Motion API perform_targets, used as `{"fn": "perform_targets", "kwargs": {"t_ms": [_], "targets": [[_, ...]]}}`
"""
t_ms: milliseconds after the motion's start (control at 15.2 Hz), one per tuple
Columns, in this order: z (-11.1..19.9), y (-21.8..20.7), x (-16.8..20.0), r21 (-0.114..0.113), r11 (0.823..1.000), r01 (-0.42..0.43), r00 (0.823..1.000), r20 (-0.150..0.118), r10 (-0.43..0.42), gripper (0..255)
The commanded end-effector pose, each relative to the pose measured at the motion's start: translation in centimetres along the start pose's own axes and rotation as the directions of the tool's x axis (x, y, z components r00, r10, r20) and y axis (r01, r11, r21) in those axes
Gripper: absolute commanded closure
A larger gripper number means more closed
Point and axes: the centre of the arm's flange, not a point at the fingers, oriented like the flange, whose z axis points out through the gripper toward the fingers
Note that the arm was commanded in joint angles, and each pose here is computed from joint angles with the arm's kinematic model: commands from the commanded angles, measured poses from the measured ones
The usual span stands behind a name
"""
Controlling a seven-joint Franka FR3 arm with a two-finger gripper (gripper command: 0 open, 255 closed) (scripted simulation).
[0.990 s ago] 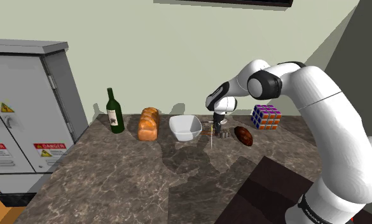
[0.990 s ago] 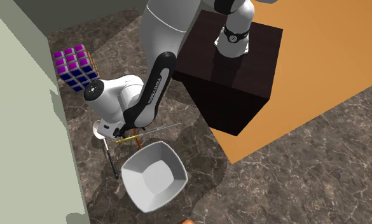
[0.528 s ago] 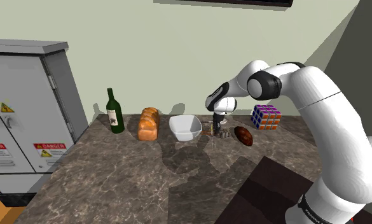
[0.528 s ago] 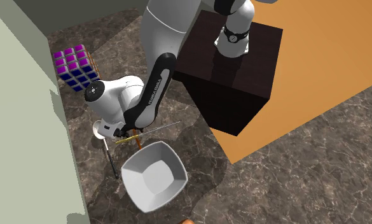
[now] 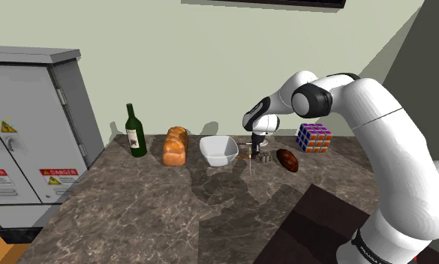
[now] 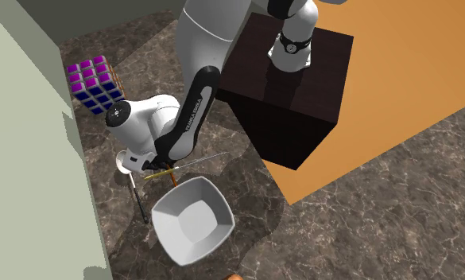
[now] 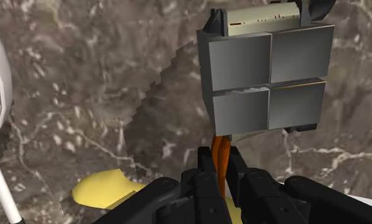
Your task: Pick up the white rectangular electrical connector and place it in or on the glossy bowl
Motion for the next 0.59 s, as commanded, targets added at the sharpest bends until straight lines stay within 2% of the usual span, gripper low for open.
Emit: {"fn": "perform_targets", "kwargs": {"t_ms": [0, 528], "targets": [[0.0, 0.0, 0.0, 0.000, 1.000, 0.000, 1.000, 0.000, 0.000, 255], [-4.2, -0.3, 0.3, 0.000, 1.000, 0.000, 1.000, 0.000, 0.000, 255]]}}
